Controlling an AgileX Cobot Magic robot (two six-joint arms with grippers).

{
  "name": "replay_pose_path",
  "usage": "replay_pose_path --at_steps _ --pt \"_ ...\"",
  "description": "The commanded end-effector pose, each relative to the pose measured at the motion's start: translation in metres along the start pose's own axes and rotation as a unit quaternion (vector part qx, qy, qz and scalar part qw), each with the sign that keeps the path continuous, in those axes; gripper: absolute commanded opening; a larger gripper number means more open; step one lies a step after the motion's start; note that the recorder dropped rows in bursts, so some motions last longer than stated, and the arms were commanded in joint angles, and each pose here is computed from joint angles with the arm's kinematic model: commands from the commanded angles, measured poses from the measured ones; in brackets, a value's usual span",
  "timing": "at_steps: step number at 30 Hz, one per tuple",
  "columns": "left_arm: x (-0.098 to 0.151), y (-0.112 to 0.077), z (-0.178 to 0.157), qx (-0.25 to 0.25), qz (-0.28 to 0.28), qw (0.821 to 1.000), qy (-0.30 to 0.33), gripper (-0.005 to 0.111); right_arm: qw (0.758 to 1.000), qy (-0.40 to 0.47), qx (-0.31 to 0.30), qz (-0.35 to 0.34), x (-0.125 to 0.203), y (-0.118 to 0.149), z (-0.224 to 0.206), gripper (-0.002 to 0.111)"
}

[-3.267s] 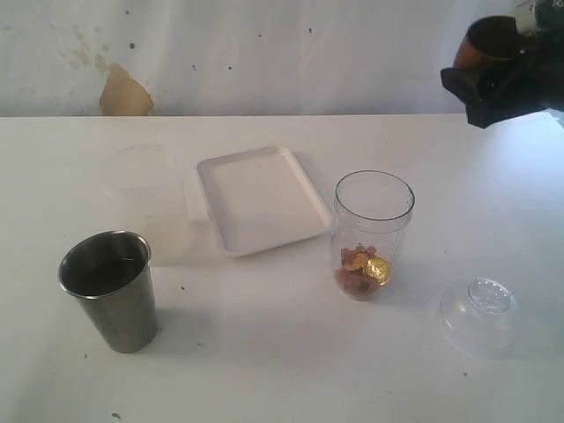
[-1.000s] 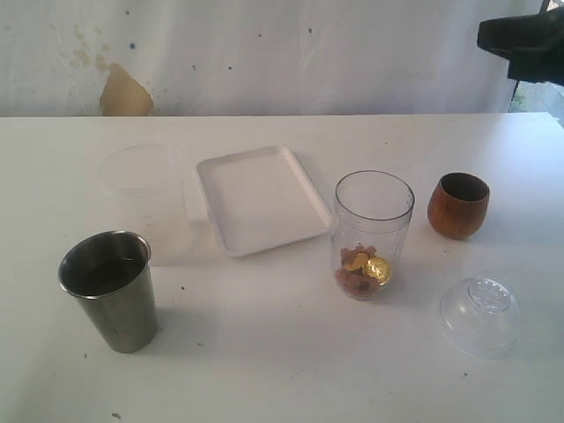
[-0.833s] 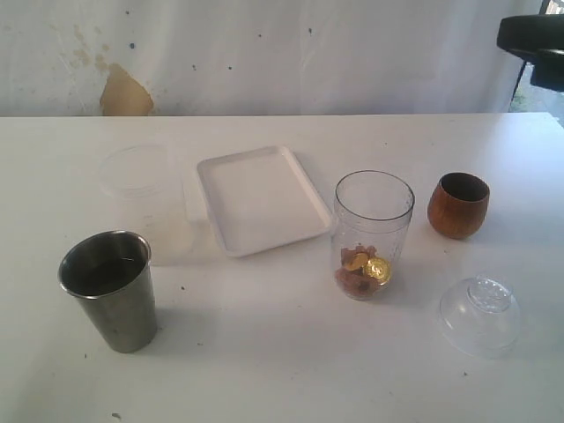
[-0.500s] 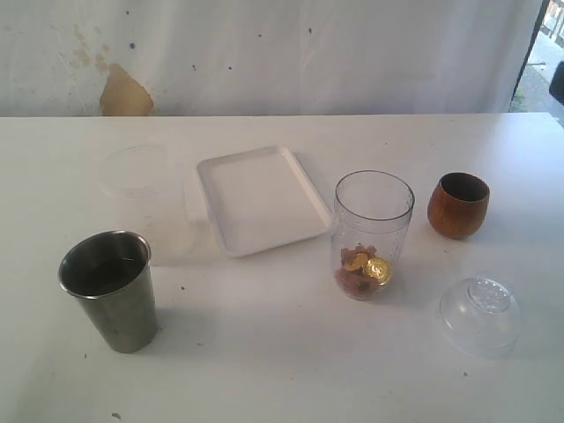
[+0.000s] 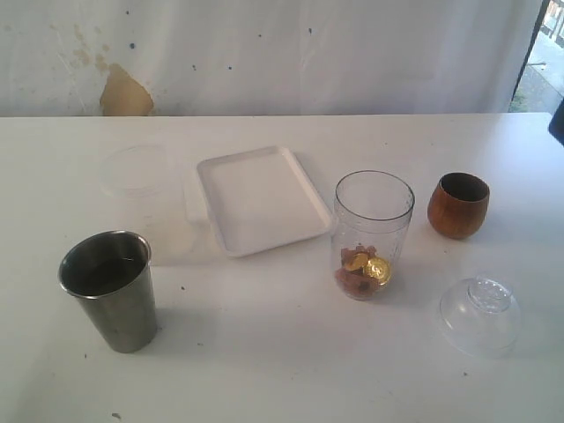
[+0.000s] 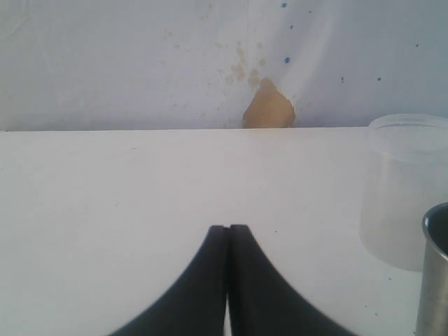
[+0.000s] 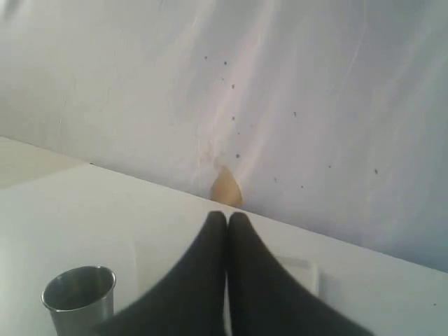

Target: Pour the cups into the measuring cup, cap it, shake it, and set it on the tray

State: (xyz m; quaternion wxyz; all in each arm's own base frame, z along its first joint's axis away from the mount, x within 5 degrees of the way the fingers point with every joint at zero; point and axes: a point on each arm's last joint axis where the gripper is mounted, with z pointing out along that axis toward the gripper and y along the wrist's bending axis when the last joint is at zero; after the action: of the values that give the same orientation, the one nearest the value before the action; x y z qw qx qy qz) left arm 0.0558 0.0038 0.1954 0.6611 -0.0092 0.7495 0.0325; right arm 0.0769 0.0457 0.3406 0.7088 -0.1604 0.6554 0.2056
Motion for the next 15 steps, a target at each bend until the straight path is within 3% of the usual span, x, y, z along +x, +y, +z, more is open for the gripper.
replay_pose_path --at_steps 1,15 --pt "0.001 0.0 0.0 0.001 0.002 1.0 -0.005 0.0 1.0 0.002 -0.005 0.014 0.002 0.002 -0.001 0.0" --pt "0.001 0.0 0.0 0.001 0.002 1.0 -0.005 0.0 0.996 0.008 -0.091 0.023 0.002 0.016 -0.002 0.0"
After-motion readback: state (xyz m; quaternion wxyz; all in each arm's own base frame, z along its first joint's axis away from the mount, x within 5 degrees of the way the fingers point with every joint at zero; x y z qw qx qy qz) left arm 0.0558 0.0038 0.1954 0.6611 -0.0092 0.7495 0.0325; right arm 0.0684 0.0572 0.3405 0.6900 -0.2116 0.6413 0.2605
